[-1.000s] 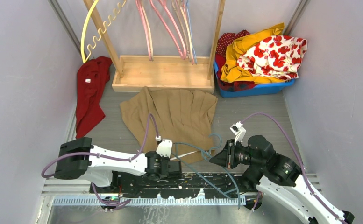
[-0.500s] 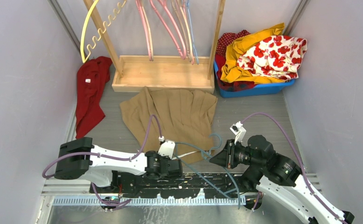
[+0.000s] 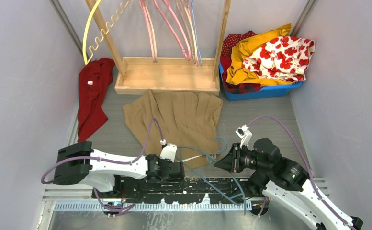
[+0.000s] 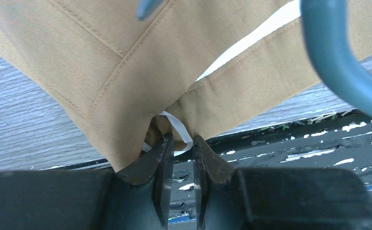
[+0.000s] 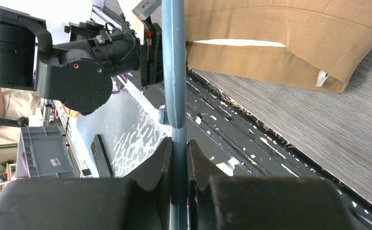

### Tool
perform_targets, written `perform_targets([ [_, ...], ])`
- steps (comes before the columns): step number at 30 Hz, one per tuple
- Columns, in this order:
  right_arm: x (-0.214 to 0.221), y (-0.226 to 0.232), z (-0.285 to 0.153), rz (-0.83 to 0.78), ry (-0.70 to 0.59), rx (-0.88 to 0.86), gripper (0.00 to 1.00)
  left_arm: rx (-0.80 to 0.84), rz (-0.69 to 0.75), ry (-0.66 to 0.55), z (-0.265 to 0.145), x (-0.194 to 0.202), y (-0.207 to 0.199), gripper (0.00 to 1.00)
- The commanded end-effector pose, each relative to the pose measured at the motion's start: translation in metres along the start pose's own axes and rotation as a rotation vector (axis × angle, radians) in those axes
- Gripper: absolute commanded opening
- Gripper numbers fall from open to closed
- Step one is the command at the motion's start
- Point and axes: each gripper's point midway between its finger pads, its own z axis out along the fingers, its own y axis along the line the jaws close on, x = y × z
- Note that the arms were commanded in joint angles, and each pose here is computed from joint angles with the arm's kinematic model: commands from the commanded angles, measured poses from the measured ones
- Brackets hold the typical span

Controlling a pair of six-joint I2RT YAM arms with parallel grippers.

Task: Place the skirt on the hanger
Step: Hang the skirt on the hanger.

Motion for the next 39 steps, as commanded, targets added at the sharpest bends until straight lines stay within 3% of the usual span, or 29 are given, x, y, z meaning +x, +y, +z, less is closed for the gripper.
perform_targets([
  [1, -0.012, 0.016, -0.002, -0.024, -0.038, -0.052, 0.01, -0.020, -0.021, -0.025, -0.002, -0.005, 0.014, 0.20],
  [8, -0.013, 0.016, 0.001, -0.023, -0.032, -0.051, 0.01, -0.009, -0.042, -0.029, -0.002, -0.007, 0.018, 0.04],
  [24, -0.007, 0.025, 0.000, -0.005, -0.002, -0.106, 0.01, 0.140, -0.150, -0.116, -0.024, -0.026, 0.023, 0.00],
  [32, -0.005, 0.025, -0.006, -0.002, -0.006, -0.106, 0.01, 0.160, -0.137, -0.098, -0.024, -0.025, 0.017, 0.00],
  [34, -0.005, 0.024, -0.006, -0.001, -0.008, -0.103, 0.01, 0.146, -0.119, -0.077, -0.022, -0.021, 0.018, 0.04],
  [39, -0.003, 0.021, -0.005, -0.003, -0.006, -0.100, 0.01, 0.156, -0.060, -0.032, -0.020, -0.013, 0.014, 0.27],
])
